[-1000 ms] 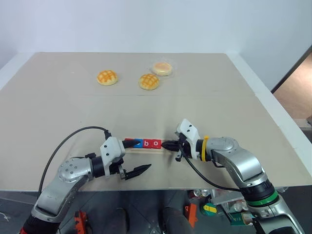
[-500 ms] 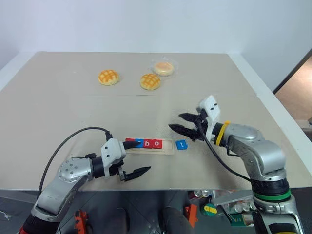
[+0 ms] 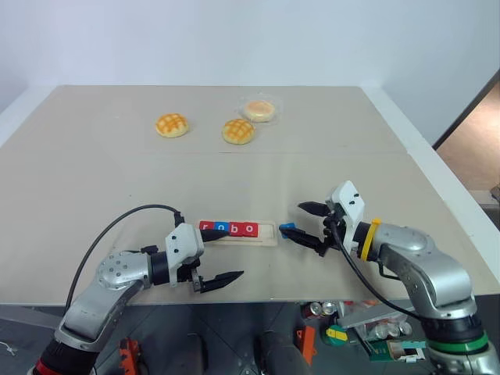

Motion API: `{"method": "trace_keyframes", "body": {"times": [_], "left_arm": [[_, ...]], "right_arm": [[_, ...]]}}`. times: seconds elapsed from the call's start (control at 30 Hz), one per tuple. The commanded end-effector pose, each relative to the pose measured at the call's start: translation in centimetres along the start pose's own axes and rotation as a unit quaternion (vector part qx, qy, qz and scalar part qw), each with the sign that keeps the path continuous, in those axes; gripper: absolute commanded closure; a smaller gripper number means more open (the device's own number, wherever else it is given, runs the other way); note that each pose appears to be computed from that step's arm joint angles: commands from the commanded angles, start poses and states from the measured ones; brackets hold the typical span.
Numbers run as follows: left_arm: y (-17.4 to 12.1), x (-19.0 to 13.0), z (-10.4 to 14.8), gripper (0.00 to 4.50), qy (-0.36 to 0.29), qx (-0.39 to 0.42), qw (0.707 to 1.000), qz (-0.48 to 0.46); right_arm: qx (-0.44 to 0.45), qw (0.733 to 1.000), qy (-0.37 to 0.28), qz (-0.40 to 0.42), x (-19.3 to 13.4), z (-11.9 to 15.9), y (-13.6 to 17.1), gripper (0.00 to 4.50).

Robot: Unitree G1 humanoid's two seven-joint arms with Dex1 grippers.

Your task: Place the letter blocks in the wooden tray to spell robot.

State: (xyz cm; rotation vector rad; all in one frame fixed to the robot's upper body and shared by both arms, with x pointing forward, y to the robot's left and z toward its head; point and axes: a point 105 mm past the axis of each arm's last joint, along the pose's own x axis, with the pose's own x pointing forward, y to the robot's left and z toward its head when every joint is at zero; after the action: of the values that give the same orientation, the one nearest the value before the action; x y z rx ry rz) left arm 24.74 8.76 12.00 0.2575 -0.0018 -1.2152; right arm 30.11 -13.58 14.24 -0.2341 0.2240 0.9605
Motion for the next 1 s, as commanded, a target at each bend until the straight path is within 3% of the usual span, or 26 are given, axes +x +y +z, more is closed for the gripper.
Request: {"method": "trace_keyframes", "body": {"times": [0.03, 0.23, 0.73, 0.77, 0.87, 0.9, 1.0], "left_arm": [[0.0, 0.0, 0.8, 0.0, -0.013, 0.017, 1.0, -0.001], [-0.1, -0.2, 0.6, 0.0, -0.012, 0.012, 1.0, 0.006], [-0.2, -0.1, 0.6, 0.0, -0.011, 0.013, 1.0, 0.014], [-0.2, -0.1, 0.6, 0.0, -0.012, 0.015, 1.0, 0.014], [-0.2, -0.1, 0.7, 0.0, -0.013, 0.018, 1.0, 0.013], [-0.2, -0.1, 0.7, 0.0, -0.013, 0.019, 1.0, 0.013], [-0.2, -0.1, 0.8, 0.0, -0.016, 0.021, 1.0, 0.012]], "right_arm": [[-0.041, 0.998, 0.014, 0.042, 0.1, 0.1, -0.2, 0.06], [-0.084, 0.991, 0.038, 0.101, 0.4, -0.8, -0.3, 0.06], [-0.127, 0.978, 0.058, 0.155, 1.8, -2.3, -1.1, 0.06], [-0.127, 0.978, 0.059, 0.155, 1.9, -2.4, -1.1, 0.45], [-0.127, 0.978, 0.061, 0.155, 1.9, -2.6, -1.3, 1.07], [-0.128, 0.978, 0.061, 0.155, 1.8, -2.6, -1.3, 1.66], [-0.128, 0.977, 0.058, 0.158, 1.7, -2.6, -1.2, 2.3]]}}
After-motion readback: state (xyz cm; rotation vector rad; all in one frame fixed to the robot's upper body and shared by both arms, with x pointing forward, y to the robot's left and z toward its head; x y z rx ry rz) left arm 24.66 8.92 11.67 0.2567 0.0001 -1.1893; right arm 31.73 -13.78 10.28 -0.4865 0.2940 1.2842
